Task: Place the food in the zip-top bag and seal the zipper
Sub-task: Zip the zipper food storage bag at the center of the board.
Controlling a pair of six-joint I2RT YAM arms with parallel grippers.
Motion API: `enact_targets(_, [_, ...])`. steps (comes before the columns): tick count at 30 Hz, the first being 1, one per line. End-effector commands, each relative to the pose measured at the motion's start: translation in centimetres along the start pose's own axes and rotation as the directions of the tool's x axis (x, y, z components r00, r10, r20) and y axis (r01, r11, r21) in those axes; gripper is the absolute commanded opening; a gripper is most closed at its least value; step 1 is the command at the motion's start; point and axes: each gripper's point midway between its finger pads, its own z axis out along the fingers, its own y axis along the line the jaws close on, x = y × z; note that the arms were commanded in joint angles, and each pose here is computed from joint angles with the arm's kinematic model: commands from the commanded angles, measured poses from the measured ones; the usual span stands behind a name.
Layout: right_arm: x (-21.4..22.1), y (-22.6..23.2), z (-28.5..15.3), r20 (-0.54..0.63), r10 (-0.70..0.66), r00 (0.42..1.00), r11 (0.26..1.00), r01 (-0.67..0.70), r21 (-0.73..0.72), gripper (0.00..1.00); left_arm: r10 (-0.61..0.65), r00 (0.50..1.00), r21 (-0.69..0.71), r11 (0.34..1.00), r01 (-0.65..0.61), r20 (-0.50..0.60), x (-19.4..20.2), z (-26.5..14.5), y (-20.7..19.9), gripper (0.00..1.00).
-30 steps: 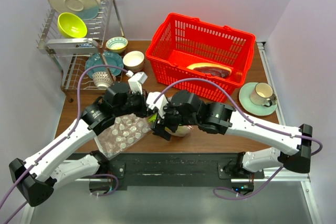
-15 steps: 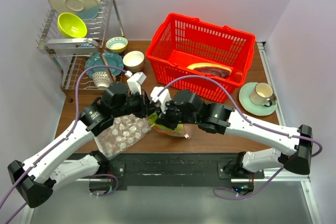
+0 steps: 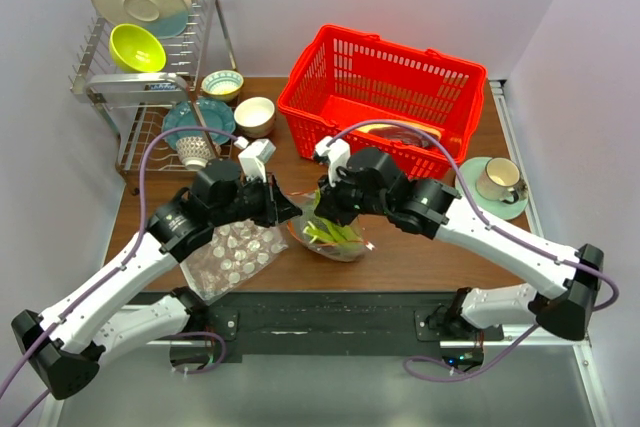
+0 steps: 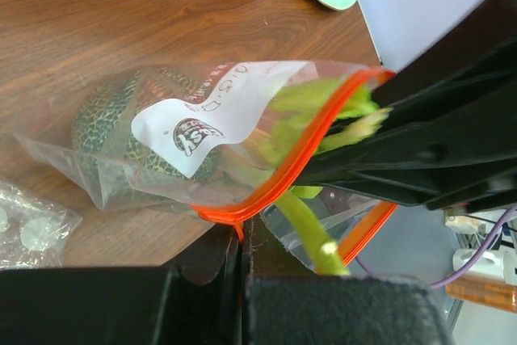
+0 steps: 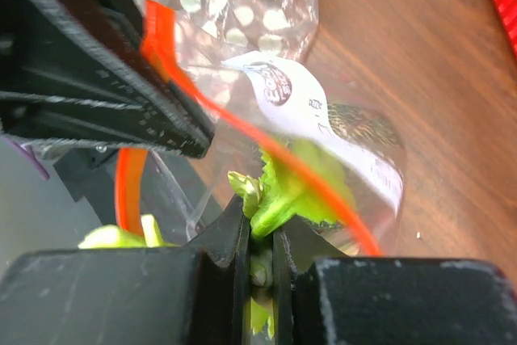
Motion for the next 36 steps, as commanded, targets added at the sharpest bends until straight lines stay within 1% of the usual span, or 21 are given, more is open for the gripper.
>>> enact_targets(1, [3.0,-0.6,1.5,-0.158,0.011,0.987,1.0,-0.008,0.018,0.0,0.006,0.998,0.038,0.999,-0.009,0.069,-1.6,-0.9,-1.3,0.0])
enact_targets(6, [3.6,0.5,3.0,-0.198,-0.032,0.98,0.998,0.02,-0.06,0.0,0.005,0.998,0.024,1.0,-0.007,0.068,-1.7,-0.9,-1.1,0.0])
enact_targets(13, [4.7,-1.2,4.8,-0.29,-0.016,0.957,0.999,0.026,0.032,0.0,0.012,0.996,0.026,1.0,-0.014,0.089,-2.3,-1.3,-1.5,0.0])
enact_targets(14, [4.7,-1.5,4.7,-0.295,-0.012,0.955,0.998,0.029,0.052,0.05,0.011,0.996,0.016,1.0,-0.012,0.083,-2.2,-1.3,-1.3,0.0])
enact_targets(15, [4.3,-1.4,4.4,-0.28,-0.012,0.96,0.998,0.028,0.051,0.14,0.009,0.997,0.01,1.0,-0.01,0.076,-2.0,-1.1,-1.1,0.0])
enact_targets(17, [3.4,-1.3,4.0,-0.235,-0.013,0.972,0.998,0.025,0.05,0.22,0.007,0.997,0.014,1.0,-0.008,0.071,-1.9,-0.9,-1.1,0.0])
enact_targets(19, [2.5,-1.1,3.1,-0.203,-0.015,0.979,0.999,0.025,0.047,0.24,0.002,0.998,0.018,1.0,-0.003,0.061,-1.6,-0.5,-1.0,0.0])
enact_targets(22, [1.8,-0.8,1.8,-0.204,-0.021,0.979,0.999,0.03,0.04,0.24,0.002,0.998,0.035,0.999,-0.004,0.062,-1.7,-0.2,-1.2,0.0])
enact_targets(23, [2.1,-0.7,1.4,-0.225,-0.023,0.974,0.999,0.031,0.035,0.24,0.003,0.998,0.04,0.999,-0.005,0.066,-1.9,-0.2,-1.4,0.0])
enact_targets(26, [1.6,0.3,0.1,-0.219,-0.032,0.975,0.999,0.032,-0.001,0.34,0.006,0.998,0.05,0.999,-0.009,0.064,-2.1,0.1,-1.7,0.0])
enact_targets(27, [1.4,0.4,-0.3,-0.207,-0.03,0.978,1.0,0.029,-0.005,0.41,0.005,0.998,0.049,0.999,-0.008,0.059,-2.1,0.2,-1.7,0.0])
enact_targets(28, [1.2,0.4,-0.6,-0.199,-0.028,0.98,1.0,0.027,-0.005,0.46,0.006,0.998,0.051,0.999,-0.009,0.058,-2.1,0.3,-1.7,0.0])
enact_targets(31, [0.3,0.8,-2.3,-0.163,-0.031,0.986,0.999,0.029,-0.013,0.53,-0.004,0.999,0.052,0.999,0.002,0.043,-2.0,0.7,-1.3,0.0])
enact_targets(33, [-0.2,0.9,-3.6,-0.139,-0.036,0.99,0.999,0.034,-0.019,0.55,-0.024,0.999,0.063,0.998,0.023,0.028,-2.0,0.9,-0.7,0.0])
enact_targets(35, [-0.2,0.9,-4.5,-0.134,-0.041,0.99,0.999,0.038,-0.02,0.61,-0.032,0.999,0.081,0.996,0.031,0.021,-2.1,0.8,-0.7,0.0])
enact_targets(36, [-0.5,1.0,-5.4,-0.105,-0.045,0.994,0.999,0.042,-0.025,0.64,-0.042,0.999,0.068,0.997,0.04,0.027,-2.3,0.8,-0.2,0.0])
